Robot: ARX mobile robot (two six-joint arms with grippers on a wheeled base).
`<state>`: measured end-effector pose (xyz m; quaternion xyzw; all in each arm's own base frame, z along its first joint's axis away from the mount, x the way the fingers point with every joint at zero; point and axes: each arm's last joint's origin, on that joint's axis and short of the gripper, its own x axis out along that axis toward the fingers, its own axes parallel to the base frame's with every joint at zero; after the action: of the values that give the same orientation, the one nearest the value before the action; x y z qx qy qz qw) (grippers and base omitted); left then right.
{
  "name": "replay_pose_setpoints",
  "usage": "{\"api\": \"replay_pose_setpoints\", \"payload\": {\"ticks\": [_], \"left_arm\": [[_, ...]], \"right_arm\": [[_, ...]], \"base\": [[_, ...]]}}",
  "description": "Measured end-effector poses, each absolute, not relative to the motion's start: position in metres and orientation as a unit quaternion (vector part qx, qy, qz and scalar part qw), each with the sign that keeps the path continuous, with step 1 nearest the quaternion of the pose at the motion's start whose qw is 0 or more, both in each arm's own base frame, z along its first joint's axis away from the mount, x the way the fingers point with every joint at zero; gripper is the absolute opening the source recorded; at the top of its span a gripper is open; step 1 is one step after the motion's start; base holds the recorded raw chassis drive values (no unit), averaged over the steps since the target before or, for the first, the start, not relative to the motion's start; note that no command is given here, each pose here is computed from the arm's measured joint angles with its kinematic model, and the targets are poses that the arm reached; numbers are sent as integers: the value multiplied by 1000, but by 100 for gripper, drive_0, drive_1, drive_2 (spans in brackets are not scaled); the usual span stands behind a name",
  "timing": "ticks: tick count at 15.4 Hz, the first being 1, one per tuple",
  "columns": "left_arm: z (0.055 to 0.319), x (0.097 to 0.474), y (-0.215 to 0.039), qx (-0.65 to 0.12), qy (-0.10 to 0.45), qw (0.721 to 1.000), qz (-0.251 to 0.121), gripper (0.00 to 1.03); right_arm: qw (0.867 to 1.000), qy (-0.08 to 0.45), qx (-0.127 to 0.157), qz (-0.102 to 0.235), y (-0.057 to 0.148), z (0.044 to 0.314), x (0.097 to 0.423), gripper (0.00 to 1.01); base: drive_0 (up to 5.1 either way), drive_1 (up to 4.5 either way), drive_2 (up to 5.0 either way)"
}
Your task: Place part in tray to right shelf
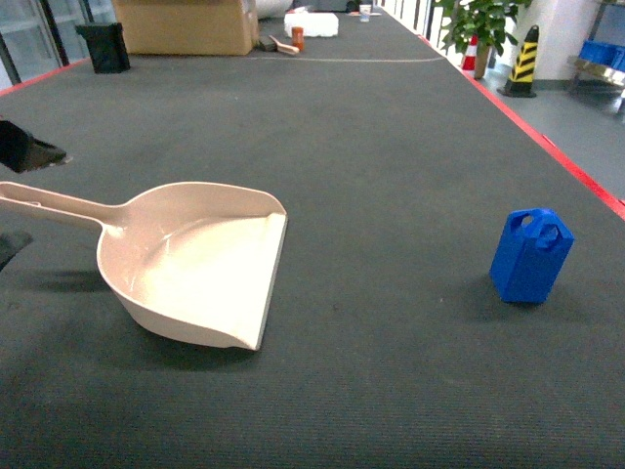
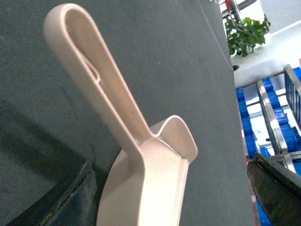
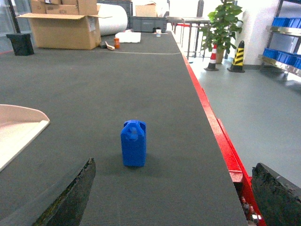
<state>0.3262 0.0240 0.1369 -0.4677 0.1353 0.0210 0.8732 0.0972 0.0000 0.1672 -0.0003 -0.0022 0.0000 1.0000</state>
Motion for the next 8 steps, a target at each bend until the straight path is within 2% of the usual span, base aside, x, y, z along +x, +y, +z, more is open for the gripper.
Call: {"api": "replay_pose_setpoints", "payload": {"ticks": [8], "left_arm": [[110,381,39,-501,144,851,70,98]], "right_arm": [[1000,-2,0,0,0,167,97,98]], "base": [[0,0,0]]}}
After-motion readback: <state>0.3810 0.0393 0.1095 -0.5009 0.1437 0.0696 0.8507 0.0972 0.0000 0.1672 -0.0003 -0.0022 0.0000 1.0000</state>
